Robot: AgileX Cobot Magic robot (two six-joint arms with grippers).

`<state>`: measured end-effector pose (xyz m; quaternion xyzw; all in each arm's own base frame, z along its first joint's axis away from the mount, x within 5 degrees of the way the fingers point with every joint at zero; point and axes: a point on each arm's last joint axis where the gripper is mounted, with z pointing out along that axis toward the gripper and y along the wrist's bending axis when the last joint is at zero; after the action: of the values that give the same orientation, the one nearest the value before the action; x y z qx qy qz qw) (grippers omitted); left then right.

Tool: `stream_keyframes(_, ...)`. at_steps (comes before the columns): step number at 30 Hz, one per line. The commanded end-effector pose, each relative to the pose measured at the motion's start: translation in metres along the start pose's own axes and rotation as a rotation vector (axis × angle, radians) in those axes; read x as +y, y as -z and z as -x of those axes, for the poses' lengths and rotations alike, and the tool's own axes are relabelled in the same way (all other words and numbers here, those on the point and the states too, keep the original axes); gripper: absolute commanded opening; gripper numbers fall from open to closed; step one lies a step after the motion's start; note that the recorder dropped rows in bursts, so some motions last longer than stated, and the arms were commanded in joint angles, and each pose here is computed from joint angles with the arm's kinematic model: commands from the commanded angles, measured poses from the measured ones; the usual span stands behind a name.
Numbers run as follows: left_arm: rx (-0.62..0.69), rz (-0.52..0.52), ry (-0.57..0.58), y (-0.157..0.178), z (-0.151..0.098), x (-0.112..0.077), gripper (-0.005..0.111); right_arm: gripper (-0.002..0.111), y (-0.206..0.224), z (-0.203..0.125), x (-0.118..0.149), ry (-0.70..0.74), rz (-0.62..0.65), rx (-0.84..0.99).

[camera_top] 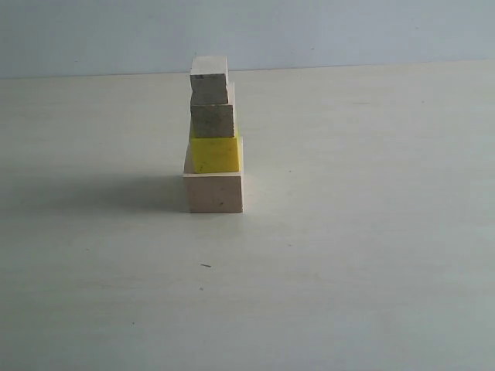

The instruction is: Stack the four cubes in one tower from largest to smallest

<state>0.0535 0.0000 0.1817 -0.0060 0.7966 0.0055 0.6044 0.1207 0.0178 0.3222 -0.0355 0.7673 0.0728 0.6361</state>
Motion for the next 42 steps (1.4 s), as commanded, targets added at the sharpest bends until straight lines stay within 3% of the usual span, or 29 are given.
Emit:
stream_keyframes(1, -0.007, 0.006, 0.003, 0.000, 0.000, 0.000, 0.000, 0.000, 0.001, 0.000, -0.001, 0.004, -0.006, -0.004)
stream_keyframes(12, -0.007, 0.006, 0.003, 0.000, 0.000, 0.000, 0.000, 0.000, 0.002, 0.000, 0.000, 0.005, -0.004, -0.008)
stream_keyframes(17, -0.007, 0.006, 0.001, 0.000, 0.000, 0.000, 0.000, 0.000, 0.030, 0.000, 0.002, 0.021, 0.012, -0.052)
stream_keyframes(22, -0.007, 0.006, 0.001, 0.000, 0.000, 0.000, 0.000, 0.000, 0.056, -0.030, -0.004, 0.097, -0.077, -0.084)
stream_keyframes(31, -0.007, 0.006, 0.001, 0.000, 0.000, 0.000, 0.000, 0.000, 0.056, -0.102, -0.010, 0.068, -0.132, -0.092)
stream_keyframes(42, -0.007, 0.006, 0.001, 0.000, 0.000, 0.000, 0.000, 0.000, 0.045, -0.135, -0.013, 0.075, -0.135, 0.002)
